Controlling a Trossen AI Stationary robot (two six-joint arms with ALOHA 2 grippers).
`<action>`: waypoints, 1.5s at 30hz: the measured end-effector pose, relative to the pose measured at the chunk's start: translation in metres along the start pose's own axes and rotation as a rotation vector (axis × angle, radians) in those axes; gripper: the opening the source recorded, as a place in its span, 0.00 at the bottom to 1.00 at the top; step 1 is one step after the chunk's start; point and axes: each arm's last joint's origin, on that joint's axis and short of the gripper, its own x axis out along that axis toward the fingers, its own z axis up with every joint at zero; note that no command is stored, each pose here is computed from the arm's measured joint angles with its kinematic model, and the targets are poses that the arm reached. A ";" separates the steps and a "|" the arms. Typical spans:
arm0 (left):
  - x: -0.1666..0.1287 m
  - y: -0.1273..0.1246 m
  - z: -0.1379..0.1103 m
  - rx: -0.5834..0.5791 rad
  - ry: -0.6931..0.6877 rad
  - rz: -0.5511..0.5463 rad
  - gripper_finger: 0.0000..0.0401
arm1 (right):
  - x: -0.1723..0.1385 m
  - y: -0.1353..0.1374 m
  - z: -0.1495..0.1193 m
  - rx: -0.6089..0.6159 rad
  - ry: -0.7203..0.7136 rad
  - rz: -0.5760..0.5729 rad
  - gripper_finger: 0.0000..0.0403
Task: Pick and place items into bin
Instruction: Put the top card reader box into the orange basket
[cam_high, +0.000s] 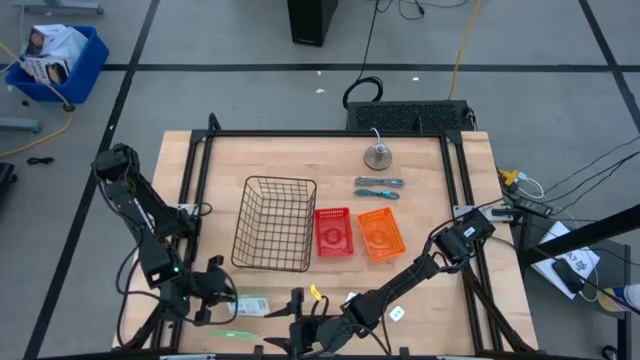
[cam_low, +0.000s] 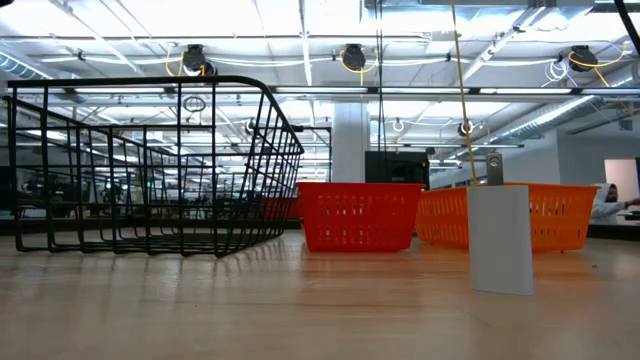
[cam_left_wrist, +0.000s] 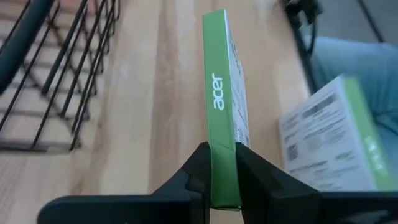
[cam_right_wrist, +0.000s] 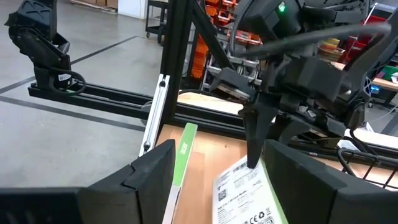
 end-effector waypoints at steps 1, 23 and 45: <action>0.000 -0.001 0.001 0.008 -0.015 -0.006 0.12 | 0.000 0.000 0.000 -0.002 0.000 0.000 0.59; -0.003 -0.015 0.018 0.099 -0.263 -0.039 0.12 | -0.021 -0.028 0.020 0.295 0.230 -0.184 0.59; -0.003 -0.017 0.026 0.107 -0.331 -0.032 0.14 | -0.007 -0.047 0.012 0.445 0.264 -0.140 0.58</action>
